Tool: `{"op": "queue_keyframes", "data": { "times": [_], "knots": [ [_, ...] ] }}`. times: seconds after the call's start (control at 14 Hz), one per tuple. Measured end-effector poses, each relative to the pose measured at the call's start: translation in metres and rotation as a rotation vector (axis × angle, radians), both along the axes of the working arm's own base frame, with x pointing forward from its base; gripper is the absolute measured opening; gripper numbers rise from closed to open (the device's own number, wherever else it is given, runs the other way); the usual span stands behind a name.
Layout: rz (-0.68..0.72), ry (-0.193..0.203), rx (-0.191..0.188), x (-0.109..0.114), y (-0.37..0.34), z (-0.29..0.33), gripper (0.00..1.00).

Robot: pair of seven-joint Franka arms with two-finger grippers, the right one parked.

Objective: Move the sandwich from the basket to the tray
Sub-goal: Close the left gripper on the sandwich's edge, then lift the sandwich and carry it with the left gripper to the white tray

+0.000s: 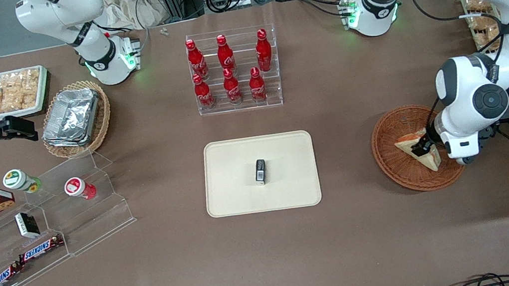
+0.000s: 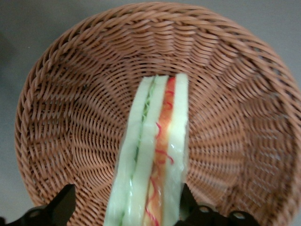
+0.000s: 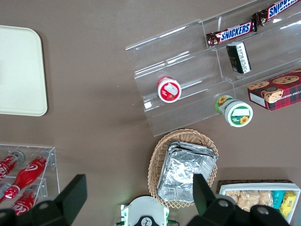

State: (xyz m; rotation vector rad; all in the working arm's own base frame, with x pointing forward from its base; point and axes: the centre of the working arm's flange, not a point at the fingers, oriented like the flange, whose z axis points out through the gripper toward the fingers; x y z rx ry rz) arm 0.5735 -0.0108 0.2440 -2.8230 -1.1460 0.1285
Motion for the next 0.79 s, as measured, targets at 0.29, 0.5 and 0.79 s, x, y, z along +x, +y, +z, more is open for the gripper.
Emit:
{"op": "queue_keyframes", "data": {
  "times": [0.29,0.5,0.79],
  "knots": [
    [0.065,-0.018,0.005,0.004,0.0,-0.001,0.63],
    [0.087,-0.045,0.006,0.012,-0.004,0.012,0.37],
    [0.059,0.01,0.019,0.031,-0.027,0.078,0.23]
  ]
}}
